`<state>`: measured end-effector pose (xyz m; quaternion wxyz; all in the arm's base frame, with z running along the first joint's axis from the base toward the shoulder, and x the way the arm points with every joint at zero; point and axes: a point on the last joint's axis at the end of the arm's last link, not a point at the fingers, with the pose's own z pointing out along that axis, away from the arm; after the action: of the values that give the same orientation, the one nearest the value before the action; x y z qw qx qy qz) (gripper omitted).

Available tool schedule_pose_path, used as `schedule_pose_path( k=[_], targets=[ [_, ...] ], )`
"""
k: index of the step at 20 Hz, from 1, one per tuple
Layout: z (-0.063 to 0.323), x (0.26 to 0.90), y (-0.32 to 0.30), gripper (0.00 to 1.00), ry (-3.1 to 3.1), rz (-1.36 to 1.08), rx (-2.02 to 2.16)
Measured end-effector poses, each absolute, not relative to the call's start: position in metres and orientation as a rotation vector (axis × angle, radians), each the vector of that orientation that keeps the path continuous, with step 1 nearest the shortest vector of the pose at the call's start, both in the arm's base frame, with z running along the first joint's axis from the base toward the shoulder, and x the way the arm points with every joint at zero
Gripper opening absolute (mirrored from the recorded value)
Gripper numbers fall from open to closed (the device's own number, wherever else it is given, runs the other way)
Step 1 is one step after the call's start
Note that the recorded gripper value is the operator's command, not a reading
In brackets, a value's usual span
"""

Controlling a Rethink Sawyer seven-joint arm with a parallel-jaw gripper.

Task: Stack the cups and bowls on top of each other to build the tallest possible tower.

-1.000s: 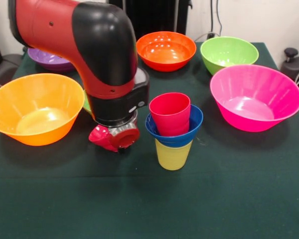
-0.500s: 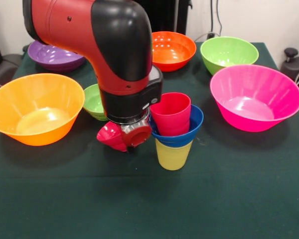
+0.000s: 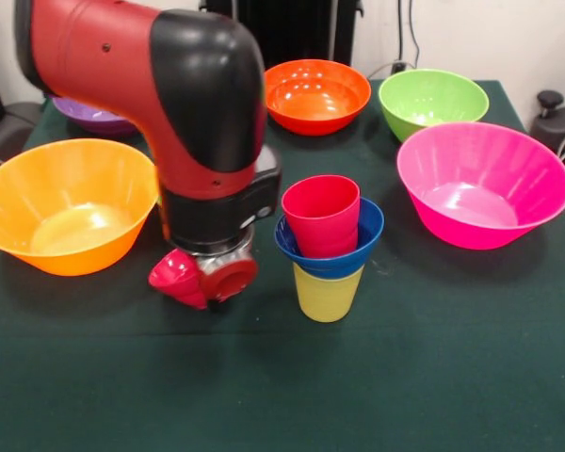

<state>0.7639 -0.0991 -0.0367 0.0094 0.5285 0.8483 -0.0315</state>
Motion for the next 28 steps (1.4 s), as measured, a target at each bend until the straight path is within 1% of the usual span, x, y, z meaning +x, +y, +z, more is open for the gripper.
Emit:
schedule_pose_path(
  k=[9, 18, 23, 28],
  targets=[
    [-0.037, 0.787, -0.140, 0.00, 2.606, -0.149, 1.584],
    [-0.032, 0.796, -0.141, 0.00, 2.621, -0.180, 1.541],
    [-0.015, 0.808, -0.127, 0.00, 2.684, -0.205, 1.533],
    [0.015, 0.832, -0.113, 0.00, 2.764, -0.244, 1.521]
  ],
)
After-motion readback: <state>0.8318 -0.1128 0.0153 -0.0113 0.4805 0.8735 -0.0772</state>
